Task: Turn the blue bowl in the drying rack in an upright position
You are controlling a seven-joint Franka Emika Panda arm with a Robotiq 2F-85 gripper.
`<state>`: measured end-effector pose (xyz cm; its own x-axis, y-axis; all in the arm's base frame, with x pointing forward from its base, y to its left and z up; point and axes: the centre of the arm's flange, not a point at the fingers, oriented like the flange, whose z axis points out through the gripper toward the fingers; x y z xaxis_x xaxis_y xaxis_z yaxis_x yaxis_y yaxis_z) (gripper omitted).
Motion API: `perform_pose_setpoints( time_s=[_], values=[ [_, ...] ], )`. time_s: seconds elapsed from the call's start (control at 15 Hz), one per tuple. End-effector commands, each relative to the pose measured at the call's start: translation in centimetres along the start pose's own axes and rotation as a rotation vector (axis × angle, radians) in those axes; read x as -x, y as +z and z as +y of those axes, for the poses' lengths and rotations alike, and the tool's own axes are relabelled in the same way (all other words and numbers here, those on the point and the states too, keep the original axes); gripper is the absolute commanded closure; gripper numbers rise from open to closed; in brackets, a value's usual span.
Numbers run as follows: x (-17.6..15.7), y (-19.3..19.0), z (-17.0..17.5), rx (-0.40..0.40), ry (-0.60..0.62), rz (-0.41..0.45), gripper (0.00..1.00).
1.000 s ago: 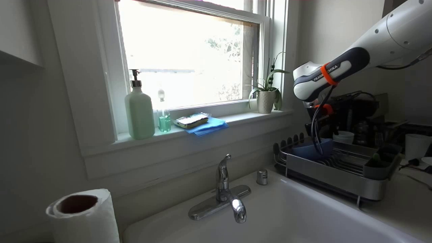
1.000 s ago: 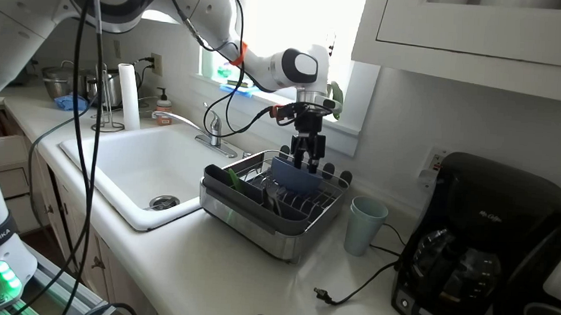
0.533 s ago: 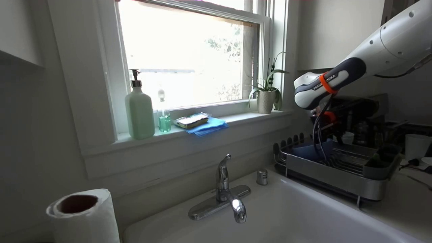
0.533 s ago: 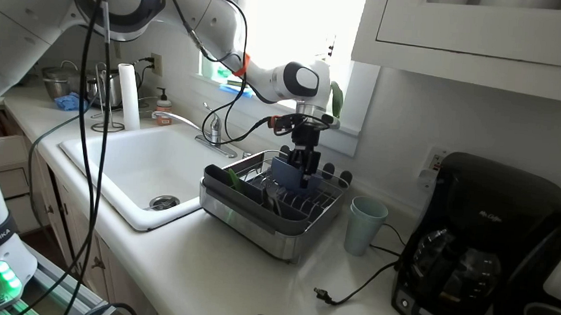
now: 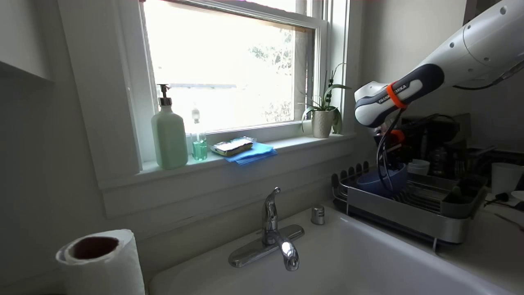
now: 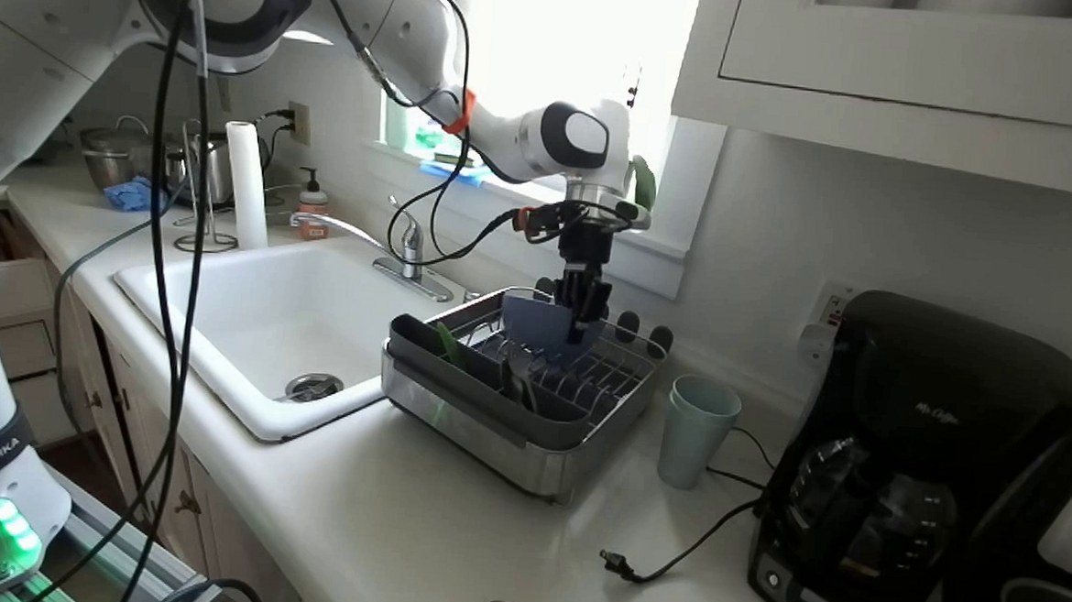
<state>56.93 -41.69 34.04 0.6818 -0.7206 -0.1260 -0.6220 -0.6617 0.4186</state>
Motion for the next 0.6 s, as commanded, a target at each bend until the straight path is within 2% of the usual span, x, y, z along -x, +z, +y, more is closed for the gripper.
perform_pose_setpoints(
  time_s=[0.0, 0.13, 0.53],
  values=[
    [1.9, -3.3, 0.2, 0.042, -0.058, 0.054, 1.00],
    [3.2, -5.5, -0.2, 0.103, -0.101, 0.107, 0.98],
    [6.5, -10.0, -1.6, 0.378, -0.201, 0.303, 0.99]
  ],
)
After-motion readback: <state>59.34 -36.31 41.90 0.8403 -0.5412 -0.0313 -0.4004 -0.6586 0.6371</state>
